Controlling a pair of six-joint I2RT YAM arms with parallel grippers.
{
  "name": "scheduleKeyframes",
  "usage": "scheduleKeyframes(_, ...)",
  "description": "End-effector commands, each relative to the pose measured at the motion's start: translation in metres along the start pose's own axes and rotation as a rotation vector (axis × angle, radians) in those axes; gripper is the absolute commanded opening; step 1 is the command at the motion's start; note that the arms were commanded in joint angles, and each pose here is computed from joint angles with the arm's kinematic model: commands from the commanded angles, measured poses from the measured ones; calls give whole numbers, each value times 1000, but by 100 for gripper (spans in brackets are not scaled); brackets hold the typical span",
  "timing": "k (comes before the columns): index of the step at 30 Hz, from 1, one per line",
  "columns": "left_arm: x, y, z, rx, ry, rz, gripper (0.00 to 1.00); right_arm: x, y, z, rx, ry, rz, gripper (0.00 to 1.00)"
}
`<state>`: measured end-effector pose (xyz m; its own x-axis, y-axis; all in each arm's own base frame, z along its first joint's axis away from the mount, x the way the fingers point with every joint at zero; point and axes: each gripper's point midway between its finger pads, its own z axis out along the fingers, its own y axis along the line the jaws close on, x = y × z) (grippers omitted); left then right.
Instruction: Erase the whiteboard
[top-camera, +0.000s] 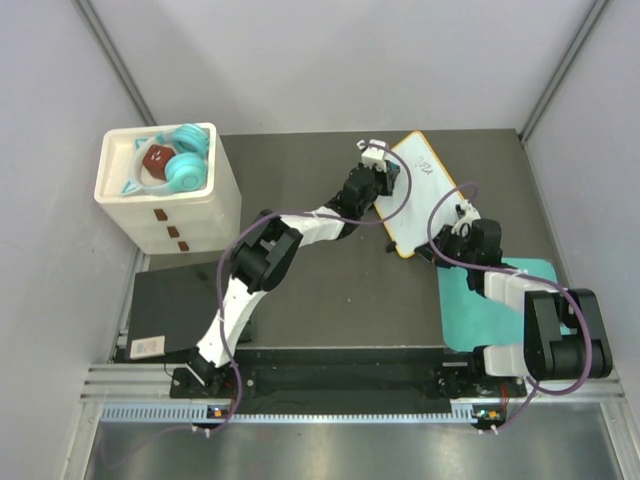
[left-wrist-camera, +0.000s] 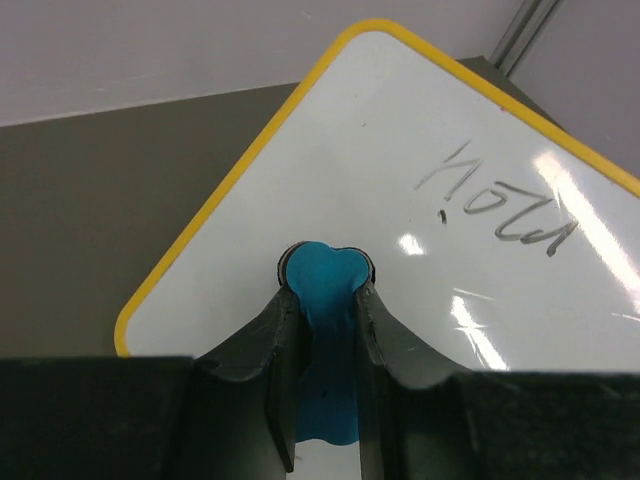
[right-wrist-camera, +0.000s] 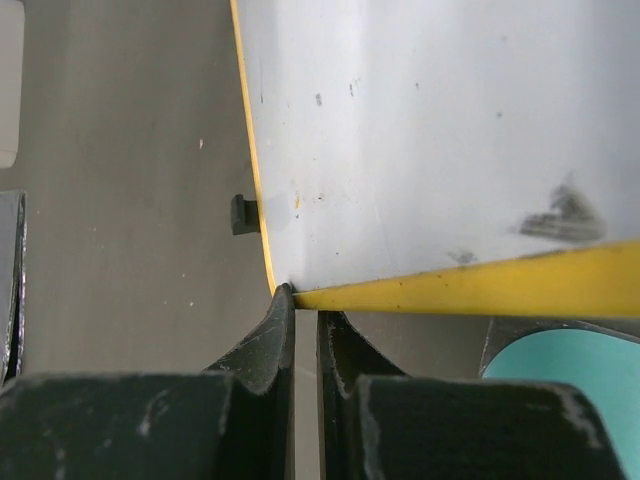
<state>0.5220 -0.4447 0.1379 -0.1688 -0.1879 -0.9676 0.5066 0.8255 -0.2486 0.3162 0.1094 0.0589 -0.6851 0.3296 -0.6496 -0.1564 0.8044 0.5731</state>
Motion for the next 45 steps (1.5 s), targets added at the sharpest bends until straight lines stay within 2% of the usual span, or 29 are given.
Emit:
scheduleKeyframes(1,-41,-18,13,93,-131,13,0,51,23,-6,-102,194,-15,0)
scheduleKeyframes(8,-54,-6,14,91,-161,36,0,65,40,0,-144,267,-97,0)
scheduleKeyframes(16,-91,11,23,52,-226,86,0,68,44,2,-160,288,-106,0)
scheduleKeyframes(21,-103,5,18,94,-241,63,0,64,46,-5,-158,255,-123,0)
scheduleKeyframes(22,-92,8,14,93,-219,64,0,62,48,-7,-162,237,-127,0)
scheduleKeyframes(24,-106,6,4,96,-259,61,0,55,54,-18,-168,177,-154,0)
scheduleKeyframes(25,-93,12,-1,82,-236,66,0,52,54,-22,-160,157,-152,1)
scheduleKeyframes(26,-95,13,-4,77,-240,72,0,50,52,-26,-134,132,-153,15)
scheduleKeyframes(28,-97,15,-12,69,-240,98,0,44,56,-39,-132,65,-166,28)
scheduleKeyframes(29,-99,15,-14,69,-242,110,0,40,52,-43,-101,35,-166,40)
scheduleKeyframes(31,-100,16,-19,65,-240,118,0,34,47,-54,-42,-30,-154,53)
scheduleKeyframes(33,-104,16,-22,68,-244,126,0,37,35,-62,29,-45,-120,56)
scheduleKeyframes(34,-102,15,-23,70,-237,126,0,29,34,-67,49,-98,-114,55)
scheduleKeyframes(36,-101,15,-26,79,-233,131,0,27,32,-70,61,-127,-104,60)
scheduleKeyframes(37,-102,13,-27,84,-233,131,0,22,32,-73,63,-153,-100,72)
scheduleKeyframes(40,-101,12,-29,93,-226,135,0,10,34,-74,48,-197,-74,85)
scheduleKeyframes(43,-103,11,-32,99,-226,138,0,-4,35,-74,24,-246,-47,86)
scheduleKeyframes(45,-104,9,-32,110,-228,144,0,-16,28,-76,31,-285,-24,83)
